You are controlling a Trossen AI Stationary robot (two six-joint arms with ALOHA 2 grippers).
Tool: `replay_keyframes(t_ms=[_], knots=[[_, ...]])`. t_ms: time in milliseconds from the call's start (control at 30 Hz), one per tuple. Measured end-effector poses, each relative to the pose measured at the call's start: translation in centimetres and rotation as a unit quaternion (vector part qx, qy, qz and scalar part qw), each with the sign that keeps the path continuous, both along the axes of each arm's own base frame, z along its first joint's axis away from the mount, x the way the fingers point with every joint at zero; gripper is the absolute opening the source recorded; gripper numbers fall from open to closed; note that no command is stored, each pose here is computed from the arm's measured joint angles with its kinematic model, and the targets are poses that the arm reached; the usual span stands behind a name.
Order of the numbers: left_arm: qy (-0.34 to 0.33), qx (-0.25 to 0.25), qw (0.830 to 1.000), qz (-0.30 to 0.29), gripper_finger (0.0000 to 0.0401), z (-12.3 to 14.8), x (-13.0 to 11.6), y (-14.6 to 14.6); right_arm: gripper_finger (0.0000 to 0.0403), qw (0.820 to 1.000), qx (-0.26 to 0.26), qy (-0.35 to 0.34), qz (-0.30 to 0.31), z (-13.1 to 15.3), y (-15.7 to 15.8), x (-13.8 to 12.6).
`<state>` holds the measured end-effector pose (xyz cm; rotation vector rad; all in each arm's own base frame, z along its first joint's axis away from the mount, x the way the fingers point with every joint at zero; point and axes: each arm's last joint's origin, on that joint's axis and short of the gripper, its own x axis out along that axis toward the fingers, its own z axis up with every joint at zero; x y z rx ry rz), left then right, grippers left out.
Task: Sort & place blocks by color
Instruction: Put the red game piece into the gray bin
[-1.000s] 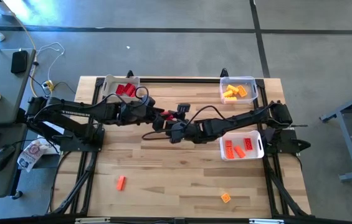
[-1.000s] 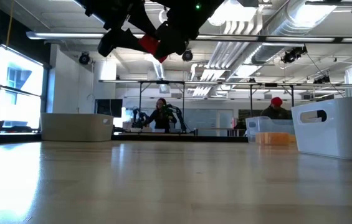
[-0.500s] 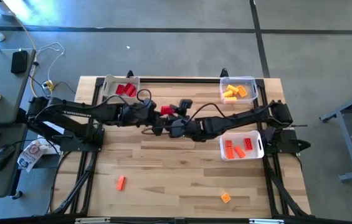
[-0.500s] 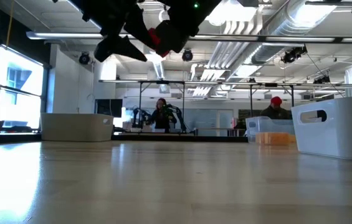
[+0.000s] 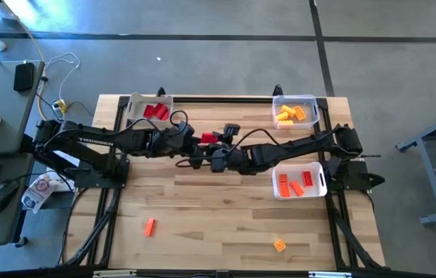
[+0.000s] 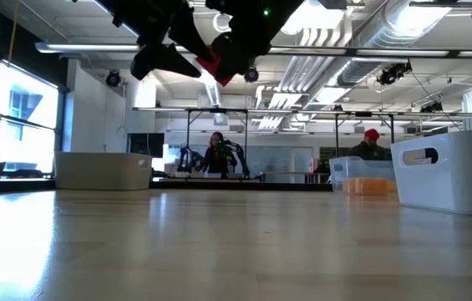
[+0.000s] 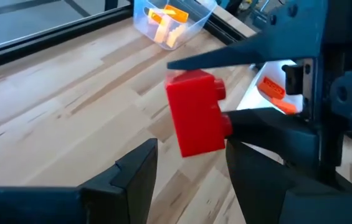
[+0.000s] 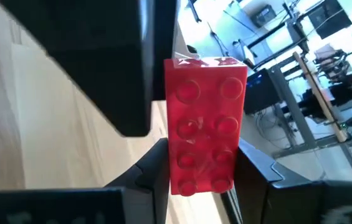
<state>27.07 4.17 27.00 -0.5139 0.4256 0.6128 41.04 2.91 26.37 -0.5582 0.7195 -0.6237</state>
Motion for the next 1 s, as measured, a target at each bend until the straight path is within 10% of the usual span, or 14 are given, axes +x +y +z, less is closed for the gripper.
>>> replay_keyframes(t_ms=[1000], knots=[[-0.021,-0.036,0.999,0.031,0.0179,0.10,-0.09,0.46,0.0109,0.999,0.032,0.012,-0.001,-0.82,0.09,-0.22]])
